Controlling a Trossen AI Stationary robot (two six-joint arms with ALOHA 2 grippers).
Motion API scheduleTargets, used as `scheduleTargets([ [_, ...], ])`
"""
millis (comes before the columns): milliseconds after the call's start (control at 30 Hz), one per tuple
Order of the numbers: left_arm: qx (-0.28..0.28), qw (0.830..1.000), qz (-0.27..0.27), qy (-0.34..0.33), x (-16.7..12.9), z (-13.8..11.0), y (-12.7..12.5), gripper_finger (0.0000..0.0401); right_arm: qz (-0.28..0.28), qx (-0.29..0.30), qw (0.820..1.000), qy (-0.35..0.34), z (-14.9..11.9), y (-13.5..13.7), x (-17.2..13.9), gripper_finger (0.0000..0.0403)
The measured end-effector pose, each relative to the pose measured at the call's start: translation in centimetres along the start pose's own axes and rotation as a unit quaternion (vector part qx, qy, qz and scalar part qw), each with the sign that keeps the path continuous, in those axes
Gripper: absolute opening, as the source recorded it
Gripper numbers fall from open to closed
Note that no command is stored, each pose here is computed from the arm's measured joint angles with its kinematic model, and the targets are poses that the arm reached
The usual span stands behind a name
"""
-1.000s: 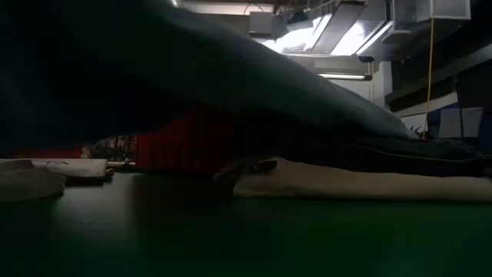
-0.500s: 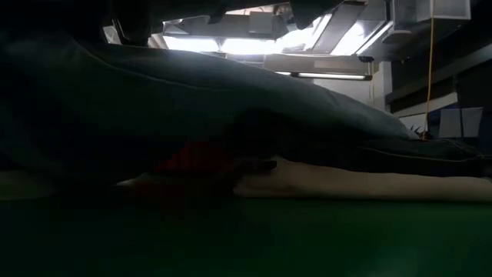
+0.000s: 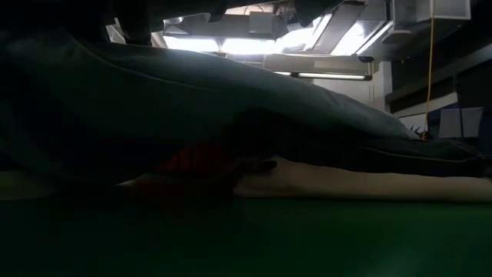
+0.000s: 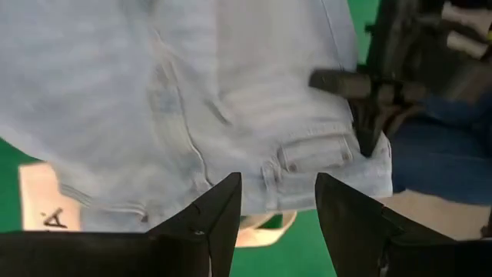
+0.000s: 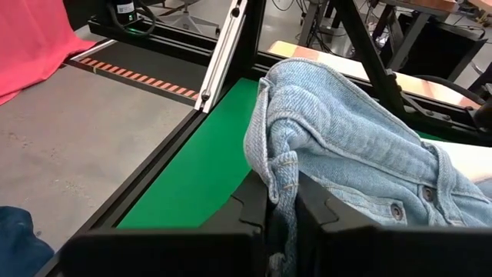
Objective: Fold Laundry from Bin
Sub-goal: Fold the light blue jeans
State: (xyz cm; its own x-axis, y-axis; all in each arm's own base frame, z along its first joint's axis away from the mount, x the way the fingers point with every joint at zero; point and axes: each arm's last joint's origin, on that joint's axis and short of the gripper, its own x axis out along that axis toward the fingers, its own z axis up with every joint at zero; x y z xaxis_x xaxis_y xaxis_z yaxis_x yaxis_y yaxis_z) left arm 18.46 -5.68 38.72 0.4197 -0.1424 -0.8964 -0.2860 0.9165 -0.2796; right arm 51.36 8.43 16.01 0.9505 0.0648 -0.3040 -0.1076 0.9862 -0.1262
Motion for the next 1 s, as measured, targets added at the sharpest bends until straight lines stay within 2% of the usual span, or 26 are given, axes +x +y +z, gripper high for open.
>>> scheduleTargets([
  [233,0.002,1.0,0.015,0.026,2.7,-1.9,-4.9,0.0159,-0.001,0.0,1.0,0.0,0.0,0.0,0.0,0.0026],
  [433,0.034,0.999,-0.009,0.031,6.1,-3.4,-9.7,0.0159,-0.001,0.0,1.0,0.0,0.0,0.0,0.0,0.0026],
  [633,0.071,0.996,-0.03,0.038,10.7,-4.8,-14.0,0.0159,-0.001,0.0,1.0,0.0,0.0,0.0,0.0,0.0026],
  [833,0.084,0.994,0.012,0.066,15.1,-5.5,-15.3,0.0159,-0.001,0.0,1.0,0.001,0.0,0.0,0.0,0.0026],
  [1000,0.08,0.993,0.027,0.076,16.5,-5.3,-15.3,0.0159,0.0,0.0,1.0,0.002,0.0,0.1,0.0,0.0026],
])
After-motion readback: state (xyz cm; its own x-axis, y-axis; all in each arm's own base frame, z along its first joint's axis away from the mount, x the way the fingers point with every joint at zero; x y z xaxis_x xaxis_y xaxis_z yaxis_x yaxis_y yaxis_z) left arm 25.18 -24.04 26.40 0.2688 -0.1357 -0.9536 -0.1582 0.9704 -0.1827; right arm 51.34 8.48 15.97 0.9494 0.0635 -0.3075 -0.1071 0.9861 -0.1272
